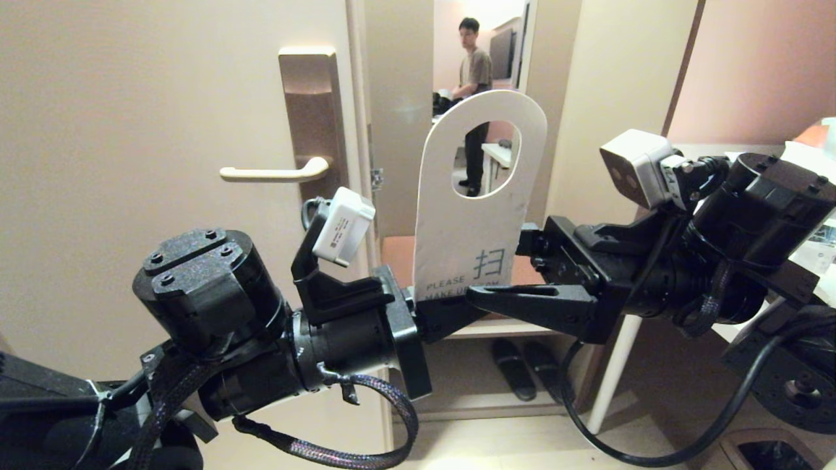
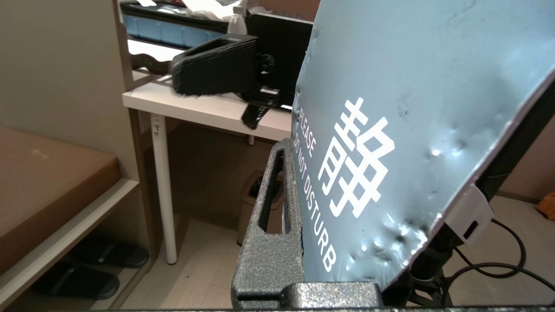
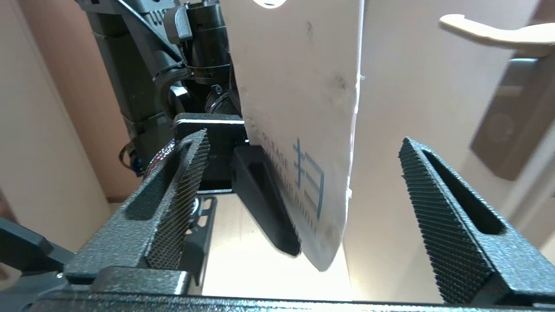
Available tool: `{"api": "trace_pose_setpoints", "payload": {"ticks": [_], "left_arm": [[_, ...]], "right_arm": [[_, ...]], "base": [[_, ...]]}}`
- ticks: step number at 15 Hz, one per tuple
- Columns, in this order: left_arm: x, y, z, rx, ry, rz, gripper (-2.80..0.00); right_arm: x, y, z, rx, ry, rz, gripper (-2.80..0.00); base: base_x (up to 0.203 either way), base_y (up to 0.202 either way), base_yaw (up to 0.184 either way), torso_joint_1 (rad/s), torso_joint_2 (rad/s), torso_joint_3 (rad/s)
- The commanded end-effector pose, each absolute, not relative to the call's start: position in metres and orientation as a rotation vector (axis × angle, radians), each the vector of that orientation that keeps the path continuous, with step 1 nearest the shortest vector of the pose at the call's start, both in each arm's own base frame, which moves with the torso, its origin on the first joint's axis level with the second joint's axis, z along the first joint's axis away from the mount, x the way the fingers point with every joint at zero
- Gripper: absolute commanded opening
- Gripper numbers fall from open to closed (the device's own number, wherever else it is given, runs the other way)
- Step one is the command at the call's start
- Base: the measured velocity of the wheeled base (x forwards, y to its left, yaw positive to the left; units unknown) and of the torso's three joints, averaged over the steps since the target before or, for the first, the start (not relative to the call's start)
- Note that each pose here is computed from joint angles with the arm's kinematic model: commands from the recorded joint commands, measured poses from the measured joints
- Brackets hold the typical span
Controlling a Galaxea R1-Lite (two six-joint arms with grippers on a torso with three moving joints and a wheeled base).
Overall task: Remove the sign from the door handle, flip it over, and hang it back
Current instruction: Hand it to the other hand
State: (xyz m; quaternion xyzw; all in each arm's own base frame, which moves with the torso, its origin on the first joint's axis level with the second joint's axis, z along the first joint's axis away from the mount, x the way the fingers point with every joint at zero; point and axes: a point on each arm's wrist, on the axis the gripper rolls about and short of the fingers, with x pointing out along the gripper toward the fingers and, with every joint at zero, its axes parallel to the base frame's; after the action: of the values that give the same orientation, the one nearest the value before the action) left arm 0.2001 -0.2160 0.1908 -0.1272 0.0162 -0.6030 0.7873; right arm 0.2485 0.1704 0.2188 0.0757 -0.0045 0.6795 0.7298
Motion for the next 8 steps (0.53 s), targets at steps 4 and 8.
{"api": "trace_pose_setpoints", "payload": {"ticks": [4,8], "left_arm": [[0.206,-0.208,0.194,-0.277,0.016,-1.27,-2.8],[0.209,-0.199,0.195,-0.274,0.006,-1.242,-2.8]], "right_arm": [[0.246,0.155,0.224,0.16,-0.033,1.462,0.0],[0.241,0.134,0.227,0.156,-0.045,1.406,0.0]], "base": [[0.0,0.0,0.0,0.0,0.0,0.0],[0.0,0.0,0.0,0.0,0.0,0.0]]}}
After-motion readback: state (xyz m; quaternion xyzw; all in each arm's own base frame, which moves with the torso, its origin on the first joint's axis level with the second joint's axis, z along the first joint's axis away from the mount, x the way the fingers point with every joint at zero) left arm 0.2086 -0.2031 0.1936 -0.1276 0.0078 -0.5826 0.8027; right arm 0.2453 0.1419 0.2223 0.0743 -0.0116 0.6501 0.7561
